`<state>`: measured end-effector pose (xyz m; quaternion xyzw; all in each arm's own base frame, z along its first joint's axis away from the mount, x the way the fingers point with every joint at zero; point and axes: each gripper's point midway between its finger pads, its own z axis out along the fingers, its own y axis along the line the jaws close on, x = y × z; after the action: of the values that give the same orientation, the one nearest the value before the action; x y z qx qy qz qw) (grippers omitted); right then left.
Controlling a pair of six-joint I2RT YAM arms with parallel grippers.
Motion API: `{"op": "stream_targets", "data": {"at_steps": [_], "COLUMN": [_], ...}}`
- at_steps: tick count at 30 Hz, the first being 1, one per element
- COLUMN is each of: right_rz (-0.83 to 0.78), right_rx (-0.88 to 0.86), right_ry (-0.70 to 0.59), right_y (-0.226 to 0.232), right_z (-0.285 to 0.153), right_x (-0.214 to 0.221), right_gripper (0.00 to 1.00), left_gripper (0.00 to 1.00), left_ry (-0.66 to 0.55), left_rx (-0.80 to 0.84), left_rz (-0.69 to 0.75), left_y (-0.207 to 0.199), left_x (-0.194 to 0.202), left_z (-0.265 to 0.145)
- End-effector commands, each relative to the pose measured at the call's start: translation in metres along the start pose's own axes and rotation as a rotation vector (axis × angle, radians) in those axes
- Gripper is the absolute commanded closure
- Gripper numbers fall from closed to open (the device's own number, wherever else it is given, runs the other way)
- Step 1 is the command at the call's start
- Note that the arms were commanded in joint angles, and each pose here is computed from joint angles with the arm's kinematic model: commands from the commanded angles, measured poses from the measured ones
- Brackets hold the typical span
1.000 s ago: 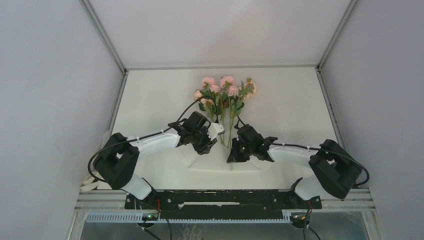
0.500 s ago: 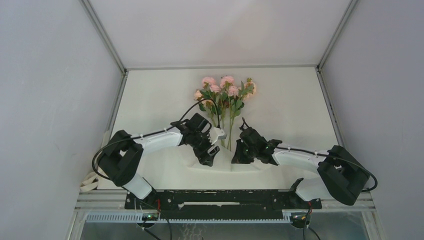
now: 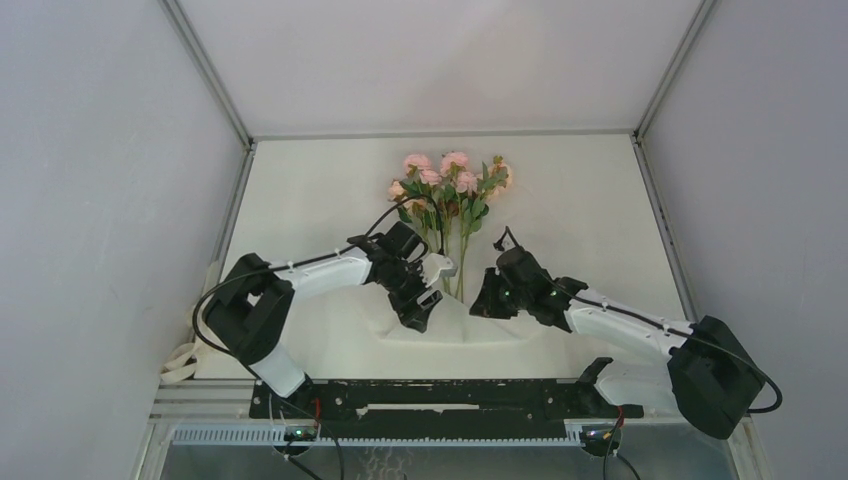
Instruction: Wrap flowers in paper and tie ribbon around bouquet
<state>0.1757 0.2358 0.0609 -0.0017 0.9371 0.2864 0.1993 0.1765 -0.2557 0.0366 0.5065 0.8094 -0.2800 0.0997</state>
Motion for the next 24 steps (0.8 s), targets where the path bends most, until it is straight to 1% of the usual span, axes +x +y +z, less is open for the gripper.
{"op": "stream_targets", "data": {"at_steps": [1,3,4,5,8,11,13,17,19,22,24], "right_rz": [-0.044,-0.080,-0.110,-0.142,-0.238,-0.290,-0.310,-0.333,-0.335,-0.331,-0.326], "right_rx": [-0.042,-0.051,-0.058,-0.058,-0.061,-0.088,-0.070,-0.054,-0.061,-0.067,-0.080], "right_ry": [-0.001,0.000,-0.005,-0.009,-0.007,0.052,0.084,0.097,0.093,0.070,0.048], "right_y": [0.005,0.007,0.009,0.009,0.012,0.011,0.006,0.001,0.003,0.006,0.009], "right_z": [-0.002,0.000,0.000,0.001,0.003,0.012,0.019,0.026,0.024,0.018,0.012], "right_x": [-0.003,-0.005,-0.007,-0.009,-0.015,-0.008,-0.004,-0.004,-0.005,-0.009,-0.014], "right_gripper": [0.77,0.63,0.51,0.45,0.37,0.33,0.32,0.32,0.32,0.32,0.32], "left_gripper": [0.23,0.22,0.22,0.22,0.22,0.24,0.24,0.25,0.31,0.48,0.51], "left_ry": [-0.086,-0.124,-0.140,-0.148,-0.129,-0.103,-0.105,-0.118,-0.123,-0.146,-0.158], "left_rx": [-0.105,-0.147,-0.153,-0.154,-0.134,-0.109,-0.105,-0.094,-0.035,0.089,0.159], "left_rz": [0.070,0.083,0.093,0.099,0.084,0.056,0.056,0.070,0.068,0.078,0.069], "left_y": [0.011,0.015,0.015,0.015,0.015,0.014,0.013,0.010,0.000,-0.021,-0.033], "left_x": [-0.025,-0.030,-0.032,-0.032,-0.028,-0.023,-0.024,-0.025,-0.025,-0.027,-0.030], "left_z": [-0.021,-0.027,-0.027,-0.027,-0.021,-0.014,-0.014,-0.015,-0.013,-0.011,-0.012]}}
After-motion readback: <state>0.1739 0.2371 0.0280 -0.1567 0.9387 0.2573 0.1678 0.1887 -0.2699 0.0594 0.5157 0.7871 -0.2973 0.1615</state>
